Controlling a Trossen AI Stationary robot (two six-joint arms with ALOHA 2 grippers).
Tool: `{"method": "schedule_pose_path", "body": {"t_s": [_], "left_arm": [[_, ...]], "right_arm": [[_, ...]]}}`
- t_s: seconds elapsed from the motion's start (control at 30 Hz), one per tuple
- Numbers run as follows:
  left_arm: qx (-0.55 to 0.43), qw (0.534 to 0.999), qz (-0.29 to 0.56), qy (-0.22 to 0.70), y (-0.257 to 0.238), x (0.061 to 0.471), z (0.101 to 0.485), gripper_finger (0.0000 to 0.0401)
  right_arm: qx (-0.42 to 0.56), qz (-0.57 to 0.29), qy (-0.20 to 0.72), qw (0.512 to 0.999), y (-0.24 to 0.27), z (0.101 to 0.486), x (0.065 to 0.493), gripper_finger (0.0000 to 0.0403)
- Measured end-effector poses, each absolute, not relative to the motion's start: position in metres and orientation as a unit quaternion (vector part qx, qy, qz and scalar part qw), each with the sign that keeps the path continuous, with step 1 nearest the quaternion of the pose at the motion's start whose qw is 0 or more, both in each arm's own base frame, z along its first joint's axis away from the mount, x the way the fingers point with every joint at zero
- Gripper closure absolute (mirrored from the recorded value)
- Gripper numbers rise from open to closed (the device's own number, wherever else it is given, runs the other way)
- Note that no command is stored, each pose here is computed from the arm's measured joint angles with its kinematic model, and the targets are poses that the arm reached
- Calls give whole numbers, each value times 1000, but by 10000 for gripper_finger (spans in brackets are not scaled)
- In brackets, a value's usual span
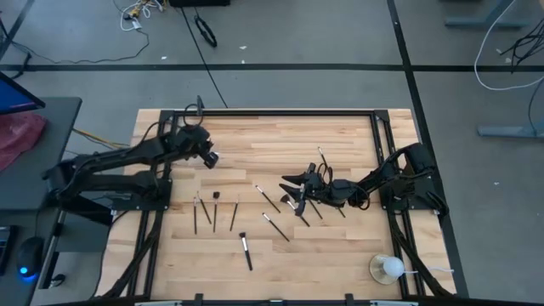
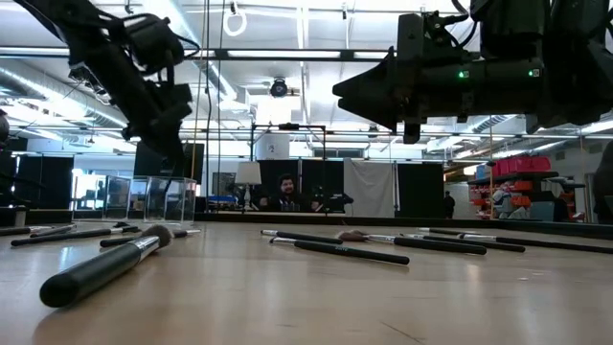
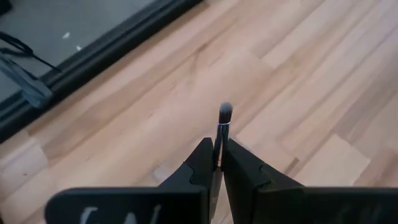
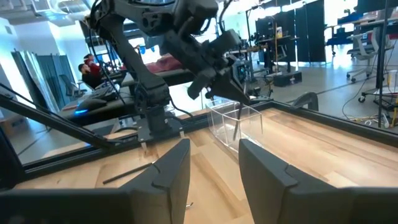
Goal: Put items in baskets/containers
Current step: Put the eyeshadow brush into the transparent organizer
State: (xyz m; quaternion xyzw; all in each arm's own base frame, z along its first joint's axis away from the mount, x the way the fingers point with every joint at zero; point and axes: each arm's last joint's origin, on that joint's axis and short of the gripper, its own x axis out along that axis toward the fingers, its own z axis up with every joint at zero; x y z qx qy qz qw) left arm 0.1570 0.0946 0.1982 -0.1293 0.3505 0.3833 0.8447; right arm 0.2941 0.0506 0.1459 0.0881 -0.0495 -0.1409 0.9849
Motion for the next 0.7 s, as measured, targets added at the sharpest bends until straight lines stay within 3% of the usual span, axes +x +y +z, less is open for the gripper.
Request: {"method": "schedule_pose_path", "body": {"t_s": [0.37,0.7], "left_arm": [[-137,836,382,369,102,167,186,367],[-134,840,384,359,104,170,192,261]], "right_arm": [[87,-141,-47,985,51,145,294,266],[72,-142,-37,986,51,144,294,266]]}}
